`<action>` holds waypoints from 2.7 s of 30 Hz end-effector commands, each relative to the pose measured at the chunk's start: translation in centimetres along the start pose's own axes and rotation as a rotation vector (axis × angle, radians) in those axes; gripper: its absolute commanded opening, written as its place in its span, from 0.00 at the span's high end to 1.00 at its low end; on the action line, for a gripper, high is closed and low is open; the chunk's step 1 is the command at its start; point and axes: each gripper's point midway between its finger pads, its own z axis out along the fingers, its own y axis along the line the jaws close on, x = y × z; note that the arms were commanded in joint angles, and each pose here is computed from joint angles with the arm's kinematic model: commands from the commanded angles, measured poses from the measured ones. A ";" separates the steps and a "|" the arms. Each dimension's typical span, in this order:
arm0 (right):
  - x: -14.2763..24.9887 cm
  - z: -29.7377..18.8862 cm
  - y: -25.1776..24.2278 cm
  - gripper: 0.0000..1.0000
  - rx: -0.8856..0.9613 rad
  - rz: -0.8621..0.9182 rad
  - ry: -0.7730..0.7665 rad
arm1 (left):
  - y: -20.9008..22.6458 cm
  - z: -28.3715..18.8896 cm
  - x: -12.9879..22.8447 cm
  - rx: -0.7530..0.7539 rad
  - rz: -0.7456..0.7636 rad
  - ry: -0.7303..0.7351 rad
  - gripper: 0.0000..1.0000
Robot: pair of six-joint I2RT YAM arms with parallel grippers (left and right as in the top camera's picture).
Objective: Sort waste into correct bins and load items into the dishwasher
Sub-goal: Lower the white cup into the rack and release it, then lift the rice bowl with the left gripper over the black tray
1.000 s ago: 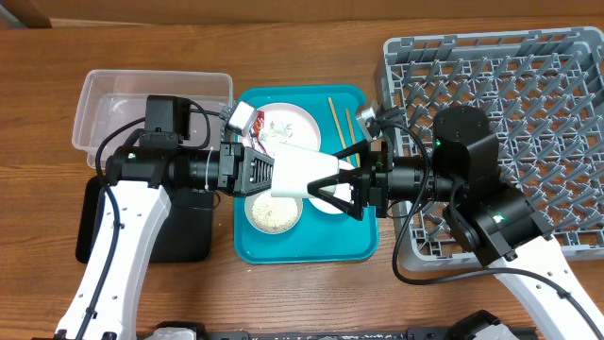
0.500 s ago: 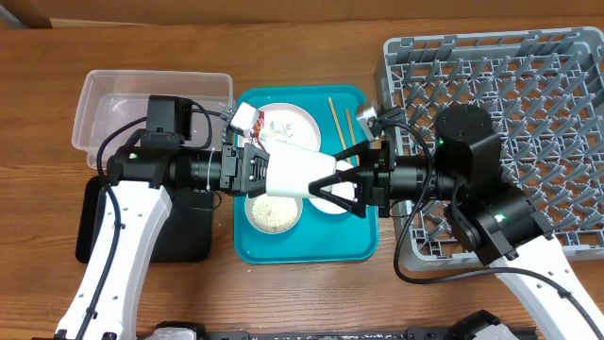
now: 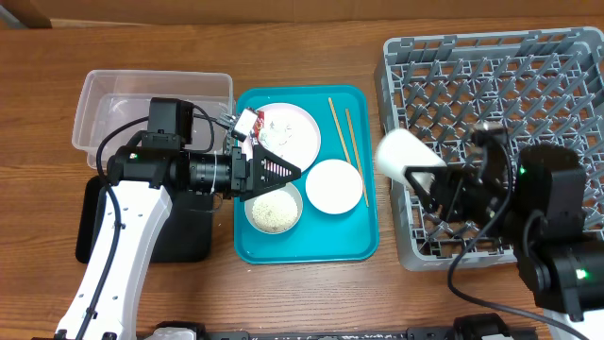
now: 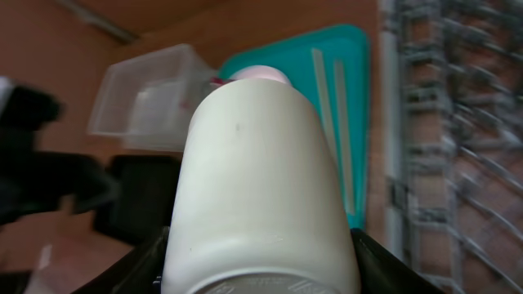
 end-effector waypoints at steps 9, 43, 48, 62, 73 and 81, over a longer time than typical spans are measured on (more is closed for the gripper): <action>6.1 -1.1 -10.7 0.53 0.616 0.252 0.271 | 2.5 -0.2 -0.4 -0.163 0.002 -0.027 0.06; -2.6 -0.9 1.3 0.00 -0.014 0.103 -0.032 | 10.9 2.5 0.7 -1.050 0.155 -0.109 0.17; -1.6 -0.5 3.2 0.00 -0.129 0.048 0.041 | 12.4 4.5 0.8 -1.124 0.208 -0.077 0.23; -1.2 -0.4 3.3 0.05 -0.142 0.044 0.067 | 21.4 8.5 4.1 -1.237 0.037 0.173 0.73; -1.1 -0.4 3.3 0.06 -0.141 0.043 0.069 | 17.5 6.0 3.3 -1.199 0.004 0.069 0.96; -1.0 -0.4 3.3 0.06 -0.140 0.044 0.072 | 10.6 0.5 1.0 -0.894 -0.070 -0.117 0.96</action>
